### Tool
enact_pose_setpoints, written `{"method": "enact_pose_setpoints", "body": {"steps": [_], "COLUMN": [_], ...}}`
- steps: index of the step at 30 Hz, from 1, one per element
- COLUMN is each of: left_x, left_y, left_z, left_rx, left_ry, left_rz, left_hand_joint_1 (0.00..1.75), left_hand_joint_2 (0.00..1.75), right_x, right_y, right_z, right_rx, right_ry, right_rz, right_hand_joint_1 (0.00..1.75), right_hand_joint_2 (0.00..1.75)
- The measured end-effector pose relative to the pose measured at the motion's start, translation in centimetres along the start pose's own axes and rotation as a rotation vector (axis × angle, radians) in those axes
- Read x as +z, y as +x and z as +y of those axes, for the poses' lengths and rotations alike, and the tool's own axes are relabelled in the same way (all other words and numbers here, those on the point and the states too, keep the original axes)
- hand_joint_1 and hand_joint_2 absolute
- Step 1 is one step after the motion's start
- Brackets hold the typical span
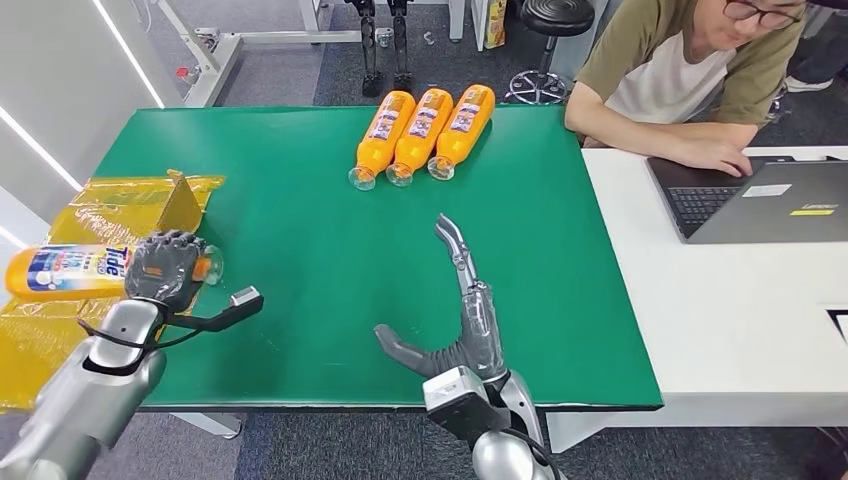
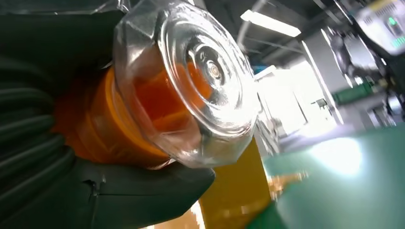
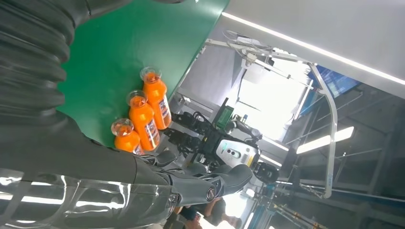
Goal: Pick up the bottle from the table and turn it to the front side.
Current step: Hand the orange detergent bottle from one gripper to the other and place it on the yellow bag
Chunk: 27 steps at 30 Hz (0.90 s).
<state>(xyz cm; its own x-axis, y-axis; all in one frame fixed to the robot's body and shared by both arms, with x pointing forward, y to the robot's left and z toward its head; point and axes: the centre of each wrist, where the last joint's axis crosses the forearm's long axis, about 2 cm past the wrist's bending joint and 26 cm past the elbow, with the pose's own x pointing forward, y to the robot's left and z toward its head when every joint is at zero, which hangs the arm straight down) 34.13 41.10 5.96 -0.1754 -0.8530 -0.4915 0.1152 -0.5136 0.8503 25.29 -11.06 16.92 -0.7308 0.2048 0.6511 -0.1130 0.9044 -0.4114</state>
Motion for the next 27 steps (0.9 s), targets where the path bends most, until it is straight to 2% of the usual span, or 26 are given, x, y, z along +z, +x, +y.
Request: {"method": "enact_pose_setpoints", "body": {"steps": [5,10,11,12,14,15,16,21,27], "left_x": [1.1,2.7,2.8,2.8,2.8,2.8,2.8,2.5,2.0], "left_y": [1.0,3.1,3.5,3.7,4.2,4.4,4.7,5.8,6.9], "left_z": [-1.9,-3.7,-3.8,-3.9,-3.8,-3.8,-3.7,-3.2,-2.4], "left_rx": [-0.007,0.036,0.047,0.055,0.068,0.075,0.084,0.183,0.407], "left_ry": [-0.092,-0.155,-0.16,-0.162,-0.162,-0.159,-0.154,-0.126,-0.083], "left_rz": [-0.109,-0.195,-0.206,-0.215,-0.223,-0.225,-0.225,-0.204,-0.192], "left_hand_joint_1": [1.75,1.75,1.64,1.43,0.58,0.24,0.02,0.0,0.0], "left_hand_joint_2": [1.75,1.75,1.75,1.75,1.75,1.75,1.75,1.75,1.75], "right_x": [-0.1,0.0,0.0,0.1,0.1,0.2,0.2,0.3,0.4], "right_y": [0.2,0.4,0.4,0.5,0.5,0.5,0.5,0.5,0.5], "right_z": [-0.1,-0.1,0.0,0.0,0.0,0.0,0.0,0.1,0.1], "right_rx": [-0.003,-0.009,-0.01,-0.012,-0.014,-0.014,-0.013,-0.008,-0.004], "right_ry": [0.001,0.011,0.013,0.016,0.021,0.025,0.028,0.031,0.022], "right_rz": [-0.008,-0.01,-0.009,-0.009,-0.006,-0.005,-0.004,-0.002,0.0], "right_hand_joint_1": [0.0,0.0,0.0,0.0,0.0,0.0,0.0,0.0,0.0], "right_hand_joint_2": [1.75,1.75,1.75,1.75,1.75,1.75,1.75,1.75,1.75]}}
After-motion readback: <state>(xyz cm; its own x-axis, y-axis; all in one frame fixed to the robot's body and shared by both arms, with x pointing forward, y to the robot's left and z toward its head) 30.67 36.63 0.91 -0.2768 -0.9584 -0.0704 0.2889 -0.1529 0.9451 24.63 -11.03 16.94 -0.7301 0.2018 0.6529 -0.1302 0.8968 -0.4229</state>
